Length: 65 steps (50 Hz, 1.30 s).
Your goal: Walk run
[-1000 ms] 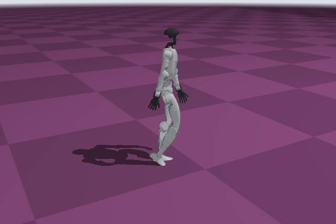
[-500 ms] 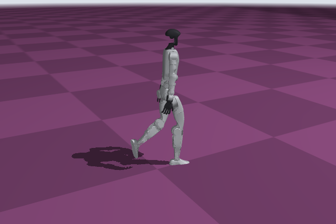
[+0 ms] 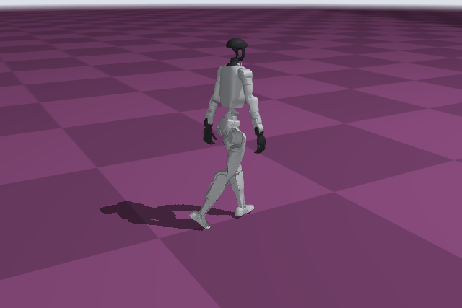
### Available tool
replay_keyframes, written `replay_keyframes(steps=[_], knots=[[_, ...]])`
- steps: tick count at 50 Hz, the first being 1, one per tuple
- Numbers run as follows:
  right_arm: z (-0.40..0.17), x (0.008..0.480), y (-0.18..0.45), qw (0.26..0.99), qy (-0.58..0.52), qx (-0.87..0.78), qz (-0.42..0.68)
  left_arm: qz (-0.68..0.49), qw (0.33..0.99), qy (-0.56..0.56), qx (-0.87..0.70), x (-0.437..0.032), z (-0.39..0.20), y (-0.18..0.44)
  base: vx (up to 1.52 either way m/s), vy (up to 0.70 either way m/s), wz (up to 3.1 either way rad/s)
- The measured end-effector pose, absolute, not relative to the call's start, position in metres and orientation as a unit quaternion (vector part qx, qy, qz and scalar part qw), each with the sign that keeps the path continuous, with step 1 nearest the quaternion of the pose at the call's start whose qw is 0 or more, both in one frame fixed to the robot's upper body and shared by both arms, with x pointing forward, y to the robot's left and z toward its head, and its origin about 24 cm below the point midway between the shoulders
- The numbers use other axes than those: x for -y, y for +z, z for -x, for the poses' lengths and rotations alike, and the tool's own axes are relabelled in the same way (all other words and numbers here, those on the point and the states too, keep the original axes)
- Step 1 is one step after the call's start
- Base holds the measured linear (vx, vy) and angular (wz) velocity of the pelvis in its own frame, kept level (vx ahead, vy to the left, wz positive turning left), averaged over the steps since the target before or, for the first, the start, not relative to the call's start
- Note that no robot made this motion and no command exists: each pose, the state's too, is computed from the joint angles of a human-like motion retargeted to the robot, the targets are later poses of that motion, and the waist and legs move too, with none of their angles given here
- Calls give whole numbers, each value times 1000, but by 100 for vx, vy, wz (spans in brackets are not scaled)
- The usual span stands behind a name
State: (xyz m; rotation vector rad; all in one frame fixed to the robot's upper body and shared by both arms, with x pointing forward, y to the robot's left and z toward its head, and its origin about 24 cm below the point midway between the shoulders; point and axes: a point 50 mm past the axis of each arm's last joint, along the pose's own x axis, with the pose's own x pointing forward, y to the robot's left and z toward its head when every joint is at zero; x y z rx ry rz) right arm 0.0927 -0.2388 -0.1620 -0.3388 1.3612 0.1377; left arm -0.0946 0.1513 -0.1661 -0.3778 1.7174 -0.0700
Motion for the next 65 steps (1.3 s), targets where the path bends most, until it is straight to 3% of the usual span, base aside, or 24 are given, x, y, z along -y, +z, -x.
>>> replay_keyframes(steps=[5,15,22,26,30,36,40,45,52,60,65], knots=[[-40,209,-175,734,69,-669,93,150,698,-16,-700,-176,48,-173,99,3,83],[64,191,-172,645,45,-763,13,10,878,-35,-477,-220,-136,-149,69,4,185],[95,186,-165,595,75,-800,4,-66,925,-77,-366,-232,-198,-114,71,-17,141],[85,189,-167,599,89,-795,9,-75,922,-51,-376,-237,-185,-120,82,-39,-5],[67,201,-170,623,74,-778,34,-27,893,-15,-449,-223,-134,-147,79,-3,93],[39,216,-172,659,10,-752,23,63,753,-12,-654,-185,-20,-178,82,-23,141],[11,228,-171,675,4,-737,26,95,689,-70,-715,-174,31,-176,63,-18,121],[-28,259,-164,705,3,-703,93,64,658,-91,-745,-173,70,-171,57,-11,82],[-54,309,-145,725,-65,-663,174,82,612,-7,-787,-178,102,-164,57,-8,124],[-50,310,-145,732,-114,-660,126,222,595,51,-771,-147,110,-162,77,-16,96],[-40,277,-159,744,-75,-659,83,167,689,120,-695,-148,65,-173,79,-2,64]])
